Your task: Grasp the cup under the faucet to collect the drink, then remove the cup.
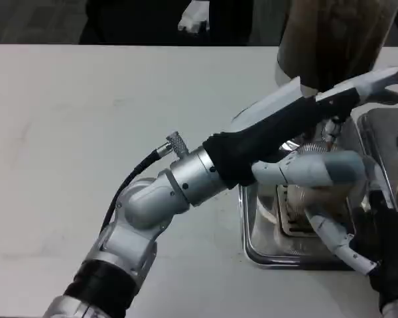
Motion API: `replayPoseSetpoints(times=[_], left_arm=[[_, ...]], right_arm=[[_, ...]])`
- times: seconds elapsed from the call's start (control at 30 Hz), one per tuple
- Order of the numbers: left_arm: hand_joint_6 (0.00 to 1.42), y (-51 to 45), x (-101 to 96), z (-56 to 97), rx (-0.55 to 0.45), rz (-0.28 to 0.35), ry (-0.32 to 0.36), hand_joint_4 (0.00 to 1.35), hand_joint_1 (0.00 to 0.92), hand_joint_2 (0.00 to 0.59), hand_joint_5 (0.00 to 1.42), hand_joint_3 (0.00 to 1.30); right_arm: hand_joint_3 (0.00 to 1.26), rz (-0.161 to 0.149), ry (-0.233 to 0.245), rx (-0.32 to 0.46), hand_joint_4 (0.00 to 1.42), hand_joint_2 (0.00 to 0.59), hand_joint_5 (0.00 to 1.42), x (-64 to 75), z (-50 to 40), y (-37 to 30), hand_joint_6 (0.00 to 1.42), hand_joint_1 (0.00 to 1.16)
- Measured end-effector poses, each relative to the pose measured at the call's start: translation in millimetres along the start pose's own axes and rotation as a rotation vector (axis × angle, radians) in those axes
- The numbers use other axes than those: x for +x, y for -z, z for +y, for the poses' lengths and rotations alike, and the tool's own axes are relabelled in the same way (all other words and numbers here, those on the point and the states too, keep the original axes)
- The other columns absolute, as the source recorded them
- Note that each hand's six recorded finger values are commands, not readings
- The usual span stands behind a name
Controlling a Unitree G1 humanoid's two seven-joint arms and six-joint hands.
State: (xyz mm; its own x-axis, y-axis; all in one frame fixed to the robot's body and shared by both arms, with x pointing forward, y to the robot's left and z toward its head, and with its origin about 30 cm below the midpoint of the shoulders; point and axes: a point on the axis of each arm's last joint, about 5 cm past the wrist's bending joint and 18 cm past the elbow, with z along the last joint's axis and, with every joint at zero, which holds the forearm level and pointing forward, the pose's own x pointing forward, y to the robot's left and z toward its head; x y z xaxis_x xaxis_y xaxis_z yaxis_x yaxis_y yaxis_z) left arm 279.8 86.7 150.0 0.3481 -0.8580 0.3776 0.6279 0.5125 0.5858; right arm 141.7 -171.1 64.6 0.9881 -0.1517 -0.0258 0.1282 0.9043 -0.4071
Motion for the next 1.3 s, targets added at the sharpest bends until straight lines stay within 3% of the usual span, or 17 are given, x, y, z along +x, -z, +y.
replayPoseSetpoints(times=[0.5, 1.3], left_arm=[[0.07, 0.1, -0.1, 0.0, 0.0, 0.001, -0.004, 0.0, 0.0, 0.097, 0.13, 0.09], [0.08, 0.2, -0.9, 0.9, 0.001, 0.005, -0.022, 0.0, 0.0, 0.105, 0.14, 0.11]], right_arm=[[0.0, 0.004, -0.04, 0.027, 0.0, 0.225, 0.0, 12.0, 1.6, 0.8, 0.0, 0.63], [0.0, -0.01, -0.038, 0.061, 0.0, 0.228, 0.0, 22.7, 9.7, -0.6, 0.0, 0.66]])
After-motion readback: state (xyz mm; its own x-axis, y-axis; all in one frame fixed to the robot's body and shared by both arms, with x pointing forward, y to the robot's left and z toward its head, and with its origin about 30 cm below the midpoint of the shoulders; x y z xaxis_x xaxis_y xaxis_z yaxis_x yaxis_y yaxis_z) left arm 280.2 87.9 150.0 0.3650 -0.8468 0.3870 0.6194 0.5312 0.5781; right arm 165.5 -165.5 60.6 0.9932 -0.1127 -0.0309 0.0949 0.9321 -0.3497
